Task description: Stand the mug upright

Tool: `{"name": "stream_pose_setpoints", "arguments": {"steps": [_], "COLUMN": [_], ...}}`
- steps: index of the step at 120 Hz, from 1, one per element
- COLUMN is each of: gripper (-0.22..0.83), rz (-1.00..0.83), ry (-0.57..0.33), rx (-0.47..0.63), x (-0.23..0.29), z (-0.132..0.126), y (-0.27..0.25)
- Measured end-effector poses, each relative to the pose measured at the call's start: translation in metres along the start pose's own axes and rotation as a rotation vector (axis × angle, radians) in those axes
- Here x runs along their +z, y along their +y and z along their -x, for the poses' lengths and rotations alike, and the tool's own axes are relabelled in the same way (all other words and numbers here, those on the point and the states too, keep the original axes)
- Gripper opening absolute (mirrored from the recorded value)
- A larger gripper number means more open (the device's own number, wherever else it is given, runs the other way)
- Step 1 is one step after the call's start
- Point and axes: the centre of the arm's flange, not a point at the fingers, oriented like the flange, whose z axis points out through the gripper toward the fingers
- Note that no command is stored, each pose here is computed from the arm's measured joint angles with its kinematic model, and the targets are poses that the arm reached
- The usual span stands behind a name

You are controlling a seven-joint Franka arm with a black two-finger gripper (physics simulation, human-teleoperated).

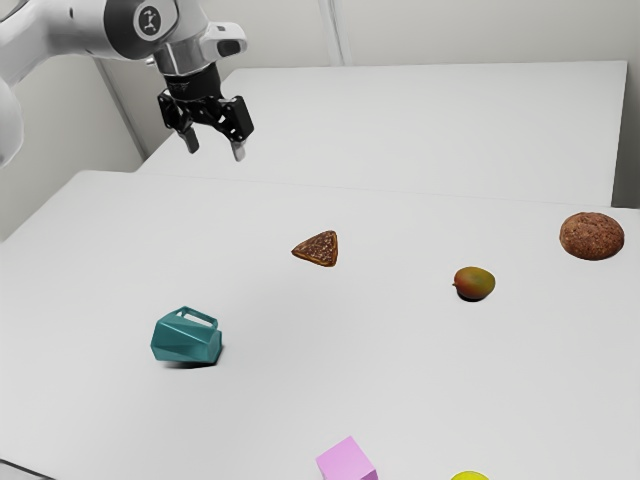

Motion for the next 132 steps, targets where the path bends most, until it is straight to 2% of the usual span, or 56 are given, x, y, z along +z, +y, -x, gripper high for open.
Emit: {"name": "stream_pose_setpoints", "arguments": {"steps": [32, 52, 61, 79, 96, 132], "gripper": [0.62, 0.62, 0.62, 0.62, 0.62, 0.62], "rz": [0.018, 0.072, 0.109, 0.175, 0.243, 0.450], "ry": [-0.033, -0.089, -0.107, -0.092, -0.062, -0.010], "rx": [-0.040, -0.080, -0.104, -0.105, -0.090, -0.148], "x": [0.007, 0.031, 0.047, 0.073, 0.104, 0.189], "z": [0.005, 0.017, 0.030, 0.058, 0.071, 0.103], "y": [-0.006, -0.015, -0.022, -0.032, -0.044, -0.104]}}
